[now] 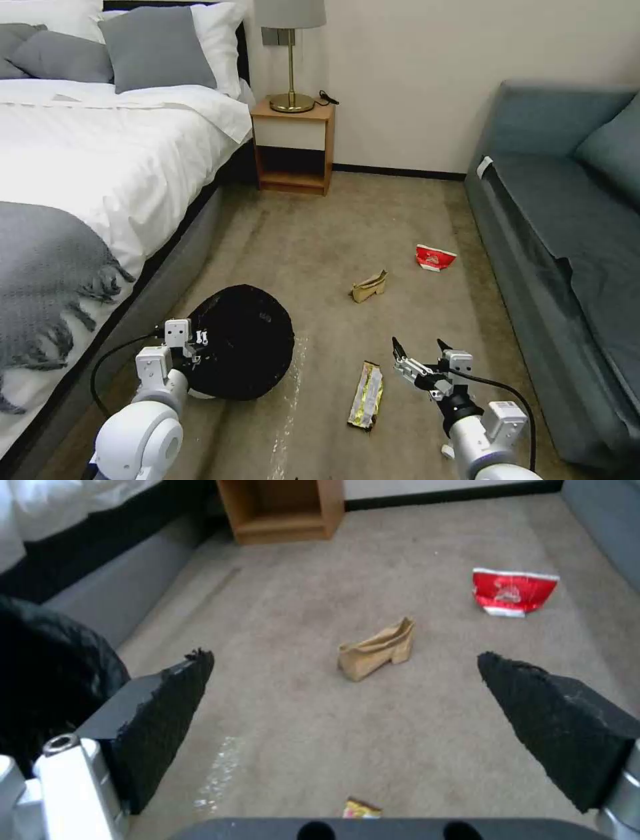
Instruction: Pick up the trash bin, then pick up the garbage on the floor and place it into the trash bin.
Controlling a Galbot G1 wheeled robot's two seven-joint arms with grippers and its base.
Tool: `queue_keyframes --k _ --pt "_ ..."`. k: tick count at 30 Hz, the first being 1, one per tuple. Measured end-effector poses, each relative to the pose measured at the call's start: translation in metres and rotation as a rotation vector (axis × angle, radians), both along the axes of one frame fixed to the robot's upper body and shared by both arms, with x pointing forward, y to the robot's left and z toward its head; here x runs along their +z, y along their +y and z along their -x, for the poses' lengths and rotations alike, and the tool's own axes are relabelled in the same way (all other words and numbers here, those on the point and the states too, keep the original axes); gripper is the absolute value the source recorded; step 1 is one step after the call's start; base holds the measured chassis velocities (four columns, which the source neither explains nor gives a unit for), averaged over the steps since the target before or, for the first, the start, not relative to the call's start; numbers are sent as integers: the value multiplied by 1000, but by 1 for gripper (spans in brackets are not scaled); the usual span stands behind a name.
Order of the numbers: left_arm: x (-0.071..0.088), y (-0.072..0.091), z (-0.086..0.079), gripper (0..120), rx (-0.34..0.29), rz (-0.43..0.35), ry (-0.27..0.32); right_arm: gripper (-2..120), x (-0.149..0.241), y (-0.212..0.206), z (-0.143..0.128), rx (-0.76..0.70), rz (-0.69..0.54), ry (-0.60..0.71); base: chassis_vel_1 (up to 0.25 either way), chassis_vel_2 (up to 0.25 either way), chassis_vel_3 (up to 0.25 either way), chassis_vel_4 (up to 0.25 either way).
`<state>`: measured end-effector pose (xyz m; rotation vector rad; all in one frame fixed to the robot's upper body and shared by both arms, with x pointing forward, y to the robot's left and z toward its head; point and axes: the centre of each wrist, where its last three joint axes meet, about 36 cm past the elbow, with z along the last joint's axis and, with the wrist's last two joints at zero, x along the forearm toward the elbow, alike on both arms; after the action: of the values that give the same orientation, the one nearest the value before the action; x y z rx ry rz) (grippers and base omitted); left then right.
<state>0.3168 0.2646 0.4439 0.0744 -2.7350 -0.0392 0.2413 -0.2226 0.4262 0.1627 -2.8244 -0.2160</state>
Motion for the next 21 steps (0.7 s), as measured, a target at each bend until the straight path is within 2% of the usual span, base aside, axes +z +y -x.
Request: queue_keyframes --k 6,21 --pt "0 4 -4 7 -16 -5 -11 100 -6 -14 -8 54 79 20 -72 63 79 -75" --pt "-1 16 -18 7 -54 -28 -29 100 -39 -21 -48 269 215 158 0 0 0 0"
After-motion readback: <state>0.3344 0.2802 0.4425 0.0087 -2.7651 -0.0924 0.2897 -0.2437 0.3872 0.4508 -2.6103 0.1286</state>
